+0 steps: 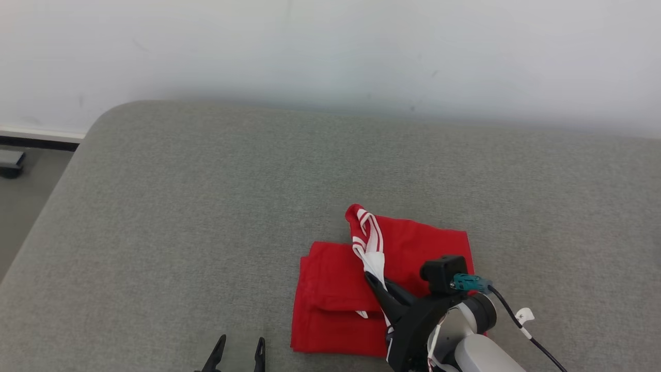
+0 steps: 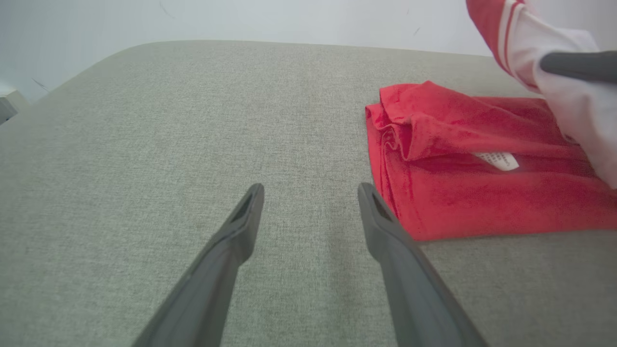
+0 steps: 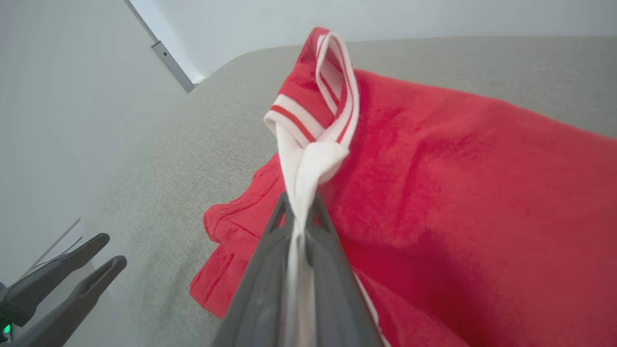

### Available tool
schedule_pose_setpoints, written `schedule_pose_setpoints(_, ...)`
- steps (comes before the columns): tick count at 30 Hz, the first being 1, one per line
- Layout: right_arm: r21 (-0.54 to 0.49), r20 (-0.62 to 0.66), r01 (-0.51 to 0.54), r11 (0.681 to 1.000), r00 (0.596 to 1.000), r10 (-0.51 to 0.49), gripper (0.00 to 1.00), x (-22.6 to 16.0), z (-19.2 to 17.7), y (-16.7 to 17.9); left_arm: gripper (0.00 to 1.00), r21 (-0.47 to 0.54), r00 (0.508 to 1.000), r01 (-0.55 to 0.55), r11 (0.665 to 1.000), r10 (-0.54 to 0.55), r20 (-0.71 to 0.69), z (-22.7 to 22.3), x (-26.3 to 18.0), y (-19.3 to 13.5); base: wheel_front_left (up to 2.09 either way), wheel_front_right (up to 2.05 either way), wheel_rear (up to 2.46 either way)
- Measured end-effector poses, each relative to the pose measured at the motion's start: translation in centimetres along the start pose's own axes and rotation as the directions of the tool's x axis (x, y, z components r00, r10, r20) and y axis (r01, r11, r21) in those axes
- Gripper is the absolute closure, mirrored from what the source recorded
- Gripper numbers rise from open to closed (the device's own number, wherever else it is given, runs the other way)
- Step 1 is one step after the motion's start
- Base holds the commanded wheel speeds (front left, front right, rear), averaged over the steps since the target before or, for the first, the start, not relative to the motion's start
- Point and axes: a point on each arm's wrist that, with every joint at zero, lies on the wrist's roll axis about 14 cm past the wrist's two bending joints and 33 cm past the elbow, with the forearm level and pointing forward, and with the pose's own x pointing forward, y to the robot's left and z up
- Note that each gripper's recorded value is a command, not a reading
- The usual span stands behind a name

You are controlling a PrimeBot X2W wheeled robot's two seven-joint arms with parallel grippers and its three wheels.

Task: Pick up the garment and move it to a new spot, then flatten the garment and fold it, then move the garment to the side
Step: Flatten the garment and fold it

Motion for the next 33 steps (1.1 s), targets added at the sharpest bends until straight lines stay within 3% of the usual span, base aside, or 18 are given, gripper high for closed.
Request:
schedule_pose_setpoints(13,-0.030,-0.061,-0.126,0.992,0.990,0.124,1.00,4.3,-1.4,4.3,0.00,-0.017,0.994,-0.109,0.994,0.109,-0.007,-0.4,-1.9,2.5,0.00,0.00,0.00)
schedule_pose_setpoints(15,-0.024,-0.064,-0.121,0.992,0.991,0.119,0.38,4.5,-1.6,4.1,0.00,-0.020,0.993,-0.117,0.993,0.117,-0.013,-0.5,-1.8,2.7,0.00,0.00,0.00)
schedule_pose_setpoints(16,-0.023,-0.055,-0.118,0.993,0.992,0.116,0.00,4.5,-1.5,4.0,0.00,-0.020,0.992,-0.122,0.992,0.122,-0.015,-0.6,-1.8,2.8,0.00,0.00,0.00)
schedule_pose_setpoints(21,-0.025,0.025,-0.065,0.998,0.998,0.066,0.00,4.4,-0.1,2.2,0.00,-0.014,0.994,-0.105,0.994,0.105,-0.009,-0.3,-1.0,2.4,0.00,0.00,0.00)
schedule_pose_setpoints(27,-0.008,0.106,0.069,0.998,0.992,-0.068,0.00,2.7,0.8,-2.5,0.00,-0.009,0.997,-0.075,0.997,0.075,0.005,0.3,0.0,1.5,0.00,0.00,0.00)
schedule_pose_setpoints(33,-0.059,0.179,0.247,0.967,0.956,-0.233,0.00,-1.2,1.1,-8.5,0.00,0.008,0.998,-0.053,0.999,0.053,0.041,1.5,1.1,1.0,0.00,0.00,0.00)
